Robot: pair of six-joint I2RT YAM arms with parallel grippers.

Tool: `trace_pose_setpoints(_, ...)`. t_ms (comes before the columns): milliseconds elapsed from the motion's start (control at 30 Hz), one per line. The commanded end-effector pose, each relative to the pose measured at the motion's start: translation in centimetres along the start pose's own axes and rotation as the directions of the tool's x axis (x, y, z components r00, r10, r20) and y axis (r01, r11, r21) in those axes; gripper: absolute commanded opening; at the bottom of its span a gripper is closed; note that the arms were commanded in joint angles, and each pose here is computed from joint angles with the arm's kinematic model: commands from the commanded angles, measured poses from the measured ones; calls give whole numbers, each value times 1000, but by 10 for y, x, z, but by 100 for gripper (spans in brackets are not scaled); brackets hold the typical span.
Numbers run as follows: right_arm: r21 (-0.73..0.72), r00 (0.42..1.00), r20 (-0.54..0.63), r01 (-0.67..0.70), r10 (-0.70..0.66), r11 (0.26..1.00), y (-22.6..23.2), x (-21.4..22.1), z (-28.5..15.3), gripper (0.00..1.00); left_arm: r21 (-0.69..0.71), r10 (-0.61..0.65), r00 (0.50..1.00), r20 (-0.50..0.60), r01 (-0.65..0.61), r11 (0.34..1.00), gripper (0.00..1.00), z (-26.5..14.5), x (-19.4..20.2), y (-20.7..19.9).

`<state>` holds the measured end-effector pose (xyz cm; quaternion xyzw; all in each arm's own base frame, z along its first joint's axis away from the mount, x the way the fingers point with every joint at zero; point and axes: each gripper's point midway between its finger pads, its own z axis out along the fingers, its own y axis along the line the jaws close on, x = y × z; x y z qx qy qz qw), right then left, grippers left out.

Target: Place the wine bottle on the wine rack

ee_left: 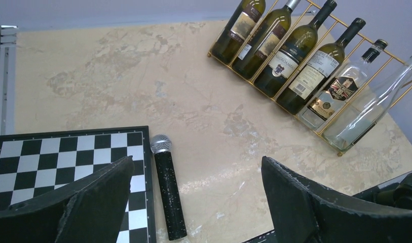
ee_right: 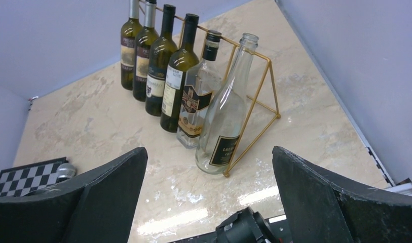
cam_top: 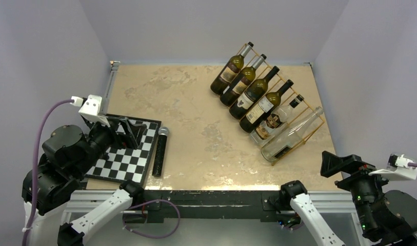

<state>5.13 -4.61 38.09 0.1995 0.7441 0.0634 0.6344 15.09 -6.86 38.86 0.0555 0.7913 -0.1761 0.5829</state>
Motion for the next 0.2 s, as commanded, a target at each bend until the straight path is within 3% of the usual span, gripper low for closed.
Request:
trace_pose_setpoints(0,-41,1000,-4,-15,15,999,4,1,-7,99,13,39,996,86,-41,999,99,-3,-27,-3)
trace_pose_setpoints(167,-48,999,16,-33,34,998,3,1,-9,99,-23,24,993,112,-22,999,99,0,-35,1)
